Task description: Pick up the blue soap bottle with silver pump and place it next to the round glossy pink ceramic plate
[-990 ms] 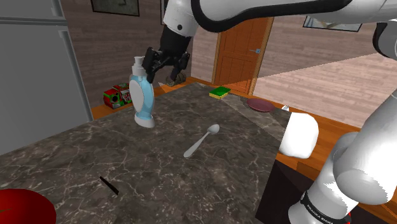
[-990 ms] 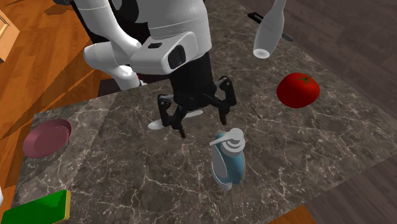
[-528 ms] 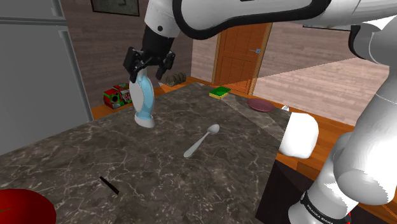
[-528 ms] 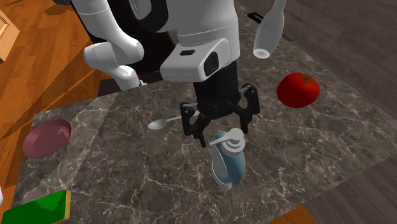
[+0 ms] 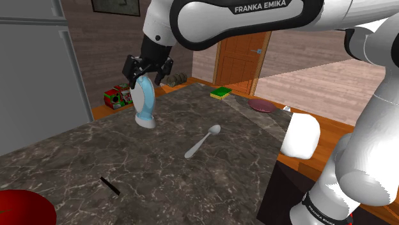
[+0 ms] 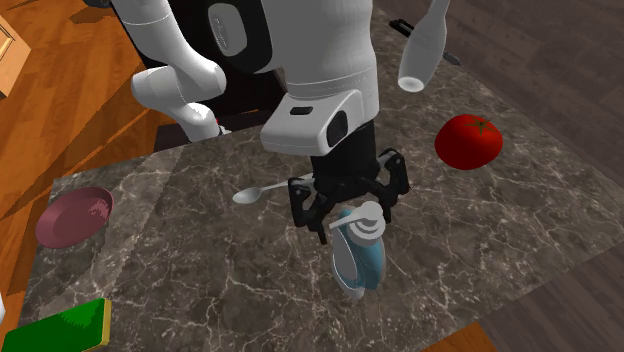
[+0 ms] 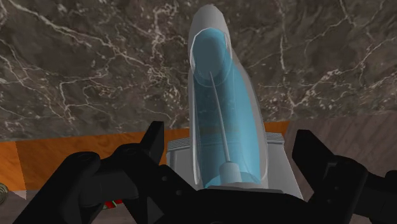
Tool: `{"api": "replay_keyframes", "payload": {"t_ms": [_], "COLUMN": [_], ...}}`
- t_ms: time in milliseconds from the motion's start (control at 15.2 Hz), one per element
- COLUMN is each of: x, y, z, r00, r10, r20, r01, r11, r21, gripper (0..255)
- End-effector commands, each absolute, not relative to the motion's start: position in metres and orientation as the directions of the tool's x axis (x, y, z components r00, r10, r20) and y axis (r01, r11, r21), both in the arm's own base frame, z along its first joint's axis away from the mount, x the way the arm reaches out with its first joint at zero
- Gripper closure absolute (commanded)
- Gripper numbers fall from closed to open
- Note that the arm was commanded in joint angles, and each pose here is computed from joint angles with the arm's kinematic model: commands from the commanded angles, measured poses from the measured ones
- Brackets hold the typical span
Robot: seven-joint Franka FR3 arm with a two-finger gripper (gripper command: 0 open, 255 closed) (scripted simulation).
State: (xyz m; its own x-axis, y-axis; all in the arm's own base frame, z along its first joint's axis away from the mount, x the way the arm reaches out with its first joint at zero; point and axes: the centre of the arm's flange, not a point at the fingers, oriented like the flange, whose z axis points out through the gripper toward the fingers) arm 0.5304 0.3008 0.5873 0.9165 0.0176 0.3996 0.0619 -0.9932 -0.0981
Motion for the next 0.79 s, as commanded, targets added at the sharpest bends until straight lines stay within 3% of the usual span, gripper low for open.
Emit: {"api": "replay_keyframes", "payload": {"t_ms": [0,132,198,726], "x": [0.5305,0.5305,0.5305,0.5305], "y": [0.3008,0.3008,0.3008,0.3008], "z": [0.5872,0.5872,0.5872,0.5872], "r00": [0.916,0.916,0.916,0.916], "r10": [0.018,0.018,0.018,0.018], "r20": [0.400,0.400,0.400,0.400], "r01": [0.062,0.062,0.062,0.062], "r11": [-0.993,-0.993,-0.993,-0.993], "r21": [-0.098,-0.098,-0.098,-0.098], "gripper": [0,0,255,255]}}
